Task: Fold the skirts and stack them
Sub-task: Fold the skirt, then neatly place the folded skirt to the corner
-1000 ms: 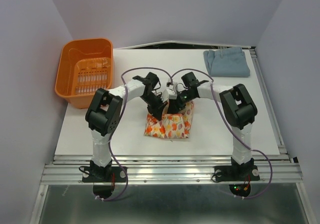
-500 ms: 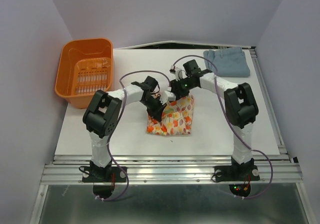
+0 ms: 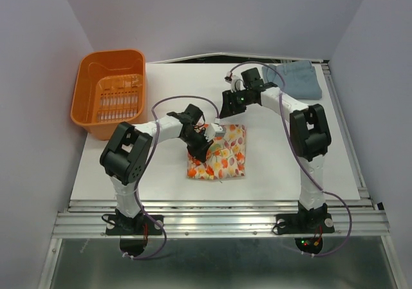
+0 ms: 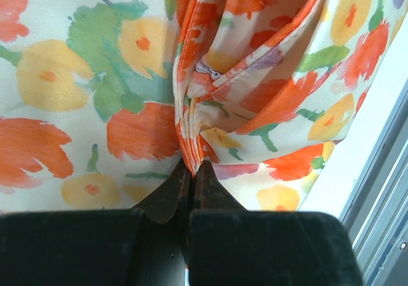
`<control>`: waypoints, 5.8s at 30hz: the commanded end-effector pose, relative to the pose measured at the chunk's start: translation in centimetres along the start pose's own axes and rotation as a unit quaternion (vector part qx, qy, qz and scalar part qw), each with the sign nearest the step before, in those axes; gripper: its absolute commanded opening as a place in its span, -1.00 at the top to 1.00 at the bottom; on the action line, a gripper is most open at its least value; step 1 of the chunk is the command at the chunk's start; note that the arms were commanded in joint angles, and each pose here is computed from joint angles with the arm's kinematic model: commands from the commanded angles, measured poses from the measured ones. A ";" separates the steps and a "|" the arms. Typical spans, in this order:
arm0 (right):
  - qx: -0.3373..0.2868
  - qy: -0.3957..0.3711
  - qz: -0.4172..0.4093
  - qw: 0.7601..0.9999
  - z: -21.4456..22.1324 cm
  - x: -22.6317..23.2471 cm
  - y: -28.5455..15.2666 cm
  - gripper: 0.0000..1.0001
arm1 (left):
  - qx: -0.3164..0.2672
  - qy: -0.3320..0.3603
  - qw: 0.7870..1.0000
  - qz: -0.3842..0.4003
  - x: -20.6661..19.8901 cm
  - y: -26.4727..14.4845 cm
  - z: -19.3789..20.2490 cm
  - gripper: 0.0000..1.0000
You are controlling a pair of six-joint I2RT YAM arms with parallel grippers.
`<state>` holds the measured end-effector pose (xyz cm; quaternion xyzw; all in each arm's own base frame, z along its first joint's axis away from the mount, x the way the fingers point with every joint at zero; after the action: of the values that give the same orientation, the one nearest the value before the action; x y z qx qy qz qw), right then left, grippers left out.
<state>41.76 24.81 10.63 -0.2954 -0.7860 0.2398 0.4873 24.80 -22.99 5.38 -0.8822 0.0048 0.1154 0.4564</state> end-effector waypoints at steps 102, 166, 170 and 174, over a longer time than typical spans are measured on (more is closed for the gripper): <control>0.016 0.033 -0.107 0.994 -4.4 1.3 -3.3 -0.14 | -0.149 -0.084 0.966 -0.193 3.8 -13.4 -6.8 -0.09; -0.010 0.209 0.036 0.977 10.5 -0.4 -10.4 -0.86 | 0.043 0.350 0.848 -0.396 -5.4 -1.2 -8.1 -0.53; 0.003 0.222 0.036 0.974 11.3 -1.1 -9.9 -0.92 | 0.060 0.348 0.845 -0.403 -4.7 0.8 -8.3 -0.50; 0.015 0.233 0.035 0.972 11.9 -1.8 -9.5 -0.93 | 0.082 0.344 0.835 -0.420 -3.6 2.1 -8.0 -0.46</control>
<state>29.17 15.72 11.28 -0.3739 -0.6296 0.2046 0.6496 21.14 -29.48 7.41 -0.7512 -0.1481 -0.3777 0.5207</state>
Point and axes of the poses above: each gripper's point midway between its finger pads, its own y axis out along the fingers, its own x axis along the line the jaws close on, z = x × y, the point moved 4 cm from there along -y, back along the fingers, and after that the axes turned 14 degrees about y, right-handed, at the moved point
